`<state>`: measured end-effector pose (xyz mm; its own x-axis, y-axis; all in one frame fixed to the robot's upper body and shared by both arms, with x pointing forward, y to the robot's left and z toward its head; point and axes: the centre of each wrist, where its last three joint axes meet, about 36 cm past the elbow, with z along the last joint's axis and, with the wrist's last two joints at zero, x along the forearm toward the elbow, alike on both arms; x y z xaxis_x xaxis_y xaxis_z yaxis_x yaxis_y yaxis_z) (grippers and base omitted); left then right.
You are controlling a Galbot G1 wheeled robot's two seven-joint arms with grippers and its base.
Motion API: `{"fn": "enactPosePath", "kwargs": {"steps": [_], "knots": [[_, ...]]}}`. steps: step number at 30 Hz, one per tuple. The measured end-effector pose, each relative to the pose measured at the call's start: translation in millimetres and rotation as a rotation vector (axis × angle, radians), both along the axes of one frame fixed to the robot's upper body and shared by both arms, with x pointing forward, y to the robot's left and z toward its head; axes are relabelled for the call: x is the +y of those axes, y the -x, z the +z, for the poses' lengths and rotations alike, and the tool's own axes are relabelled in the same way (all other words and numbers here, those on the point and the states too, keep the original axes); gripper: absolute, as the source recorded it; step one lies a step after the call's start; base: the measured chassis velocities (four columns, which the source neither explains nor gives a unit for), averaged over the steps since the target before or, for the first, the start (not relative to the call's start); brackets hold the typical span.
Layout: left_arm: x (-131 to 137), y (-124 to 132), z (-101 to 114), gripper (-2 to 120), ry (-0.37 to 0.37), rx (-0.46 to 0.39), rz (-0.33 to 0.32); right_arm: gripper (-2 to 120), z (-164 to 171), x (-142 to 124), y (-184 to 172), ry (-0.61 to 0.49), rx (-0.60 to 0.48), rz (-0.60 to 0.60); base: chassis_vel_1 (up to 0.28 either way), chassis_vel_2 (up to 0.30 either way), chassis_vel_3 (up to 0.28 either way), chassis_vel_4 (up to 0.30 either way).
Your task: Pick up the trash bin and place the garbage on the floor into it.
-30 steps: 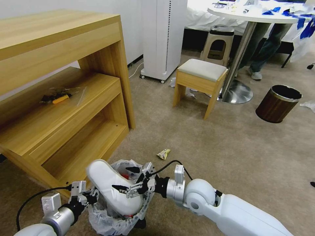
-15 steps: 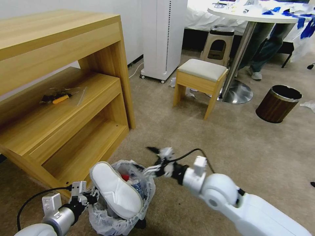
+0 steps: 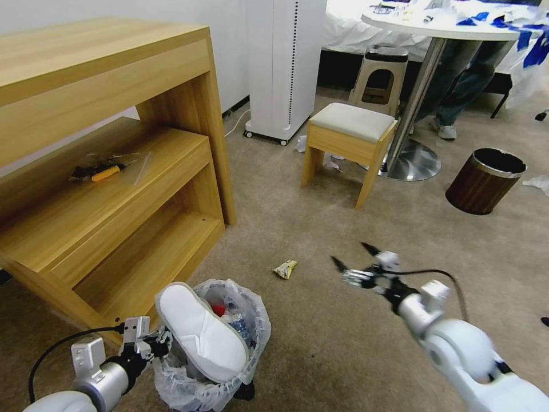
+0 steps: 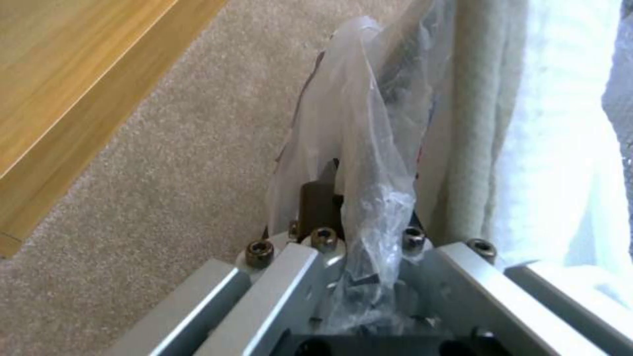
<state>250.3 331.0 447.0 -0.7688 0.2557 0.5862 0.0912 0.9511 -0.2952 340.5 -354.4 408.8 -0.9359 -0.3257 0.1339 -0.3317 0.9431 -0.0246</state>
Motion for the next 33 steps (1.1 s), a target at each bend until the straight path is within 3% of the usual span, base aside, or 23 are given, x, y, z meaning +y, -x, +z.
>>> {"fn": "enactPosePath", "kwargs": {"steps": [5, 12, 33], "knots": [[2.4, -0.7, 0.8, 0, -0.009, 0.002, -0.011, 100, -3.6, -30.2, 14.7, -0.006, -0.029, -0.091, 0.000, 0.000, 0.000, 0.000], [2.1, -0.6, 0.5, 0, -0.007, 0.003, -0.016, 100, -12.8, -44.7, 26.7, -0.015, -0.029, -0.122, 0.000, 0.000, 0.000, 0.000], [1.7, 1.0, 0.3, 0, -0.006, 0.006, -0.017, 100, -25.9, -44.6, 26.6, -0.029, -0.006, -0.106, -0.060, 0.063, 0.071, -0.059]]}}
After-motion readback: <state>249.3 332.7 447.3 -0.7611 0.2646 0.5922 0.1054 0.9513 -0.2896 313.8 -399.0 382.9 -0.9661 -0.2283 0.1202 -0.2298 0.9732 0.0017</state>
